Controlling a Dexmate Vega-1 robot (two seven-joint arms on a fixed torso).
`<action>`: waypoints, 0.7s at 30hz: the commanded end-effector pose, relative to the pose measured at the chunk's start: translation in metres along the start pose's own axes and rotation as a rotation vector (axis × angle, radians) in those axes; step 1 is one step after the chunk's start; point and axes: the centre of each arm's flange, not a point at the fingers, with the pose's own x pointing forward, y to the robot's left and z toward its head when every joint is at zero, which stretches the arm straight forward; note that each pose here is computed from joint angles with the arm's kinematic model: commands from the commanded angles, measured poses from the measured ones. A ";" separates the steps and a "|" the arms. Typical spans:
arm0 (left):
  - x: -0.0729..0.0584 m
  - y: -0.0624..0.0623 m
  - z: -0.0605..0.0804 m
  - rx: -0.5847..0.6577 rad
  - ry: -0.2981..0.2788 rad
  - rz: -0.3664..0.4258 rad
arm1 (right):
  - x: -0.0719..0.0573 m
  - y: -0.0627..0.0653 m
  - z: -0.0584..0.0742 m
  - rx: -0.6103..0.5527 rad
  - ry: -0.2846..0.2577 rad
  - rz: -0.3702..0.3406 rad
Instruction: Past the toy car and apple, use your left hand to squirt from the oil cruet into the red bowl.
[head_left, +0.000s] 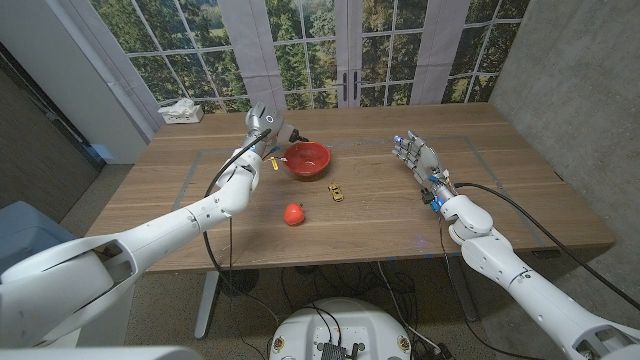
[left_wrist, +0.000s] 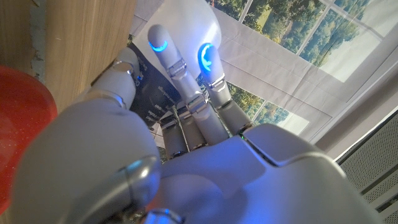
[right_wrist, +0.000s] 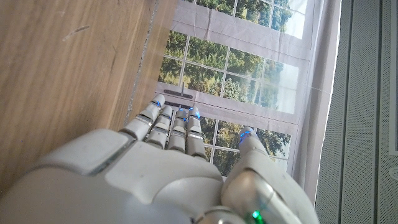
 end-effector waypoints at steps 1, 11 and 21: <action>0.002 0.000 0.000 0.018 -0.011 0.009 | 0.002 -0.001 0.000 0.006 -0.005 0.000; 0.005 0.000 0.000 0.032 -0.026 0.001 | 0.005 -0.002 -0.001 0.003 -0.003 0.004; 0.006 -0.002 0.001 0.056 -0.032 0.007 | 0.008 -0.003 -0.002 0.004 -0.007 0.006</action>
